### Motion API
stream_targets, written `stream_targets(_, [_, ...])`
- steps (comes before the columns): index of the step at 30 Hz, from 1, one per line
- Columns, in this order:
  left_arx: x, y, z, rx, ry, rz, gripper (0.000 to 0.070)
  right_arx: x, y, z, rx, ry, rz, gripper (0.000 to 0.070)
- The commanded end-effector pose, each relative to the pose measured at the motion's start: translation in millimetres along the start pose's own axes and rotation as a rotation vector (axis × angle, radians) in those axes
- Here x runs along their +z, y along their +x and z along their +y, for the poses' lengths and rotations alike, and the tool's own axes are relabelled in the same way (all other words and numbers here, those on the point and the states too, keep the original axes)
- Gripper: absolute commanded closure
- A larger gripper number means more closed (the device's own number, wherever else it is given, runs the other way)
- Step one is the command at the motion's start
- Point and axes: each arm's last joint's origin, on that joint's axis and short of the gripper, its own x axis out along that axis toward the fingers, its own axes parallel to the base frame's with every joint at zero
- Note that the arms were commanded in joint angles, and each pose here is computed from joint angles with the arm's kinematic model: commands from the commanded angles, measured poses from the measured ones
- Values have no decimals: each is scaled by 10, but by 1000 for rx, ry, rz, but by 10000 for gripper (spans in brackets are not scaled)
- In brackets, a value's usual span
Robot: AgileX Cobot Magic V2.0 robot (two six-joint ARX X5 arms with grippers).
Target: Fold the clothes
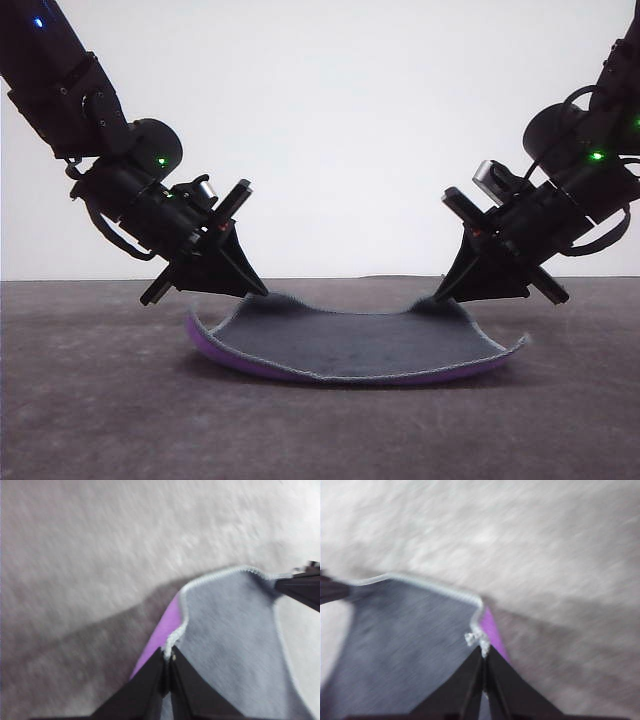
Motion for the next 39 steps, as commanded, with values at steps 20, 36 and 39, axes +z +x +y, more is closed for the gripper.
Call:
stream_targets(20, [-267, -173, 151, -237, -139, 249, 700, -175, -184, -169, 289, 128, 213, 700])
stream_targets(36, [-502, -281, 88, -256, -149, 425, 700, -321, -320, -55, 280, 142, 319, 700])
stream_targets(39, [-514, -293, 78, -261, -146, 437, 696, -346, -320, -49, 269, 134, 336, 700])
